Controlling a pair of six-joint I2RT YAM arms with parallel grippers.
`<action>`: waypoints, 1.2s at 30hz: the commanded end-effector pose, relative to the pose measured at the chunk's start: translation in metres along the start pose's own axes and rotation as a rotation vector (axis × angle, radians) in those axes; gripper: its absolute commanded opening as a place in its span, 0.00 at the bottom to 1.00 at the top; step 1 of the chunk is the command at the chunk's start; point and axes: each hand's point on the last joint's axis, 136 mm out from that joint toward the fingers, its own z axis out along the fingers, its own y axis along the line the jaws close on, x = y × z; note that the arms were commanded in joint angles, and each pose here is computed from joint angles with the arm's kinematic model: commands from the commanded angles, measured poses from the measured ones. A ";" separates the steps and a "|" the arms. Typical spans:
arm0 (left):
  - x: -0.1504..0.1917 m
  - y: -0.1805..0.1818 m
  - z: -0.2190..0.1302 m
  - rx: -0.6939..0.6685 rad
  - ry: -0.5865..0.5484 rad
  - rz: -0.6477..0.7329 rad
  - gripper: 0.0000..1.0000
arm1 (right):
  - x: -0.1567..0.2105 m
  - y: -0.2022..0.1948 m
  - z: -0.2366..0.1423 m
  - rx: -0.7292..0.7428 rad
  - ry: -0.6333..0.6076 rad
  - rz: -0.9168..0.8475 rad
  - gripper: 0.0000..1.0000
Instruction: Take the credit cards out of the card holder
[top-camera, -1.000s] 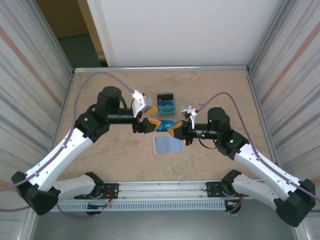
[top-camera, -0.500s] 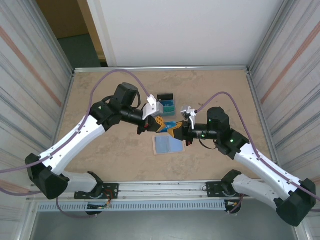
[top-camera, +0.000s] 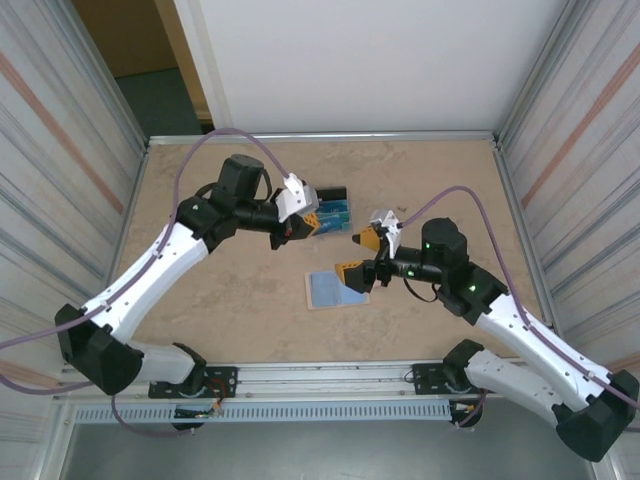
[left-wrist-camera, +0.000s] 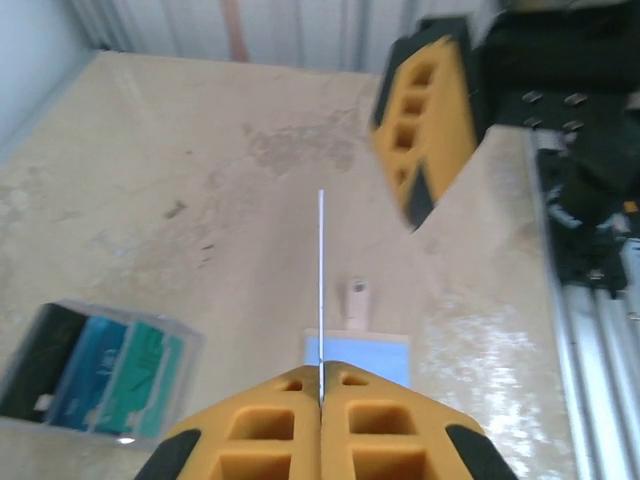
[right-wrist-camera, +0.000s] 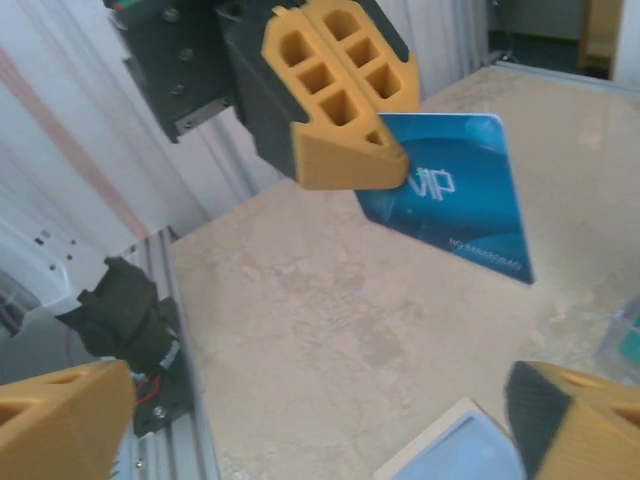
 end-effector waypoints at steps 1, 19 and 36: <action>0.011 0.038 0.010 -0.092 0.031 0.073 0.00 | -0.008 -0.018 -0.008 0.120 -0.032 -0.002 0.99; 0.066 0.154 0.101 -0.109 0.129 0.185 0.00 | -0.004 -0.100 -0.048 0.541 -0.153 0.175 0.99; 0.102 0.179 0.140 -0.107 0.165 0.156 0.00 | 0.005 -0.104 -0.051 0.564 -0.126 0.201 0.99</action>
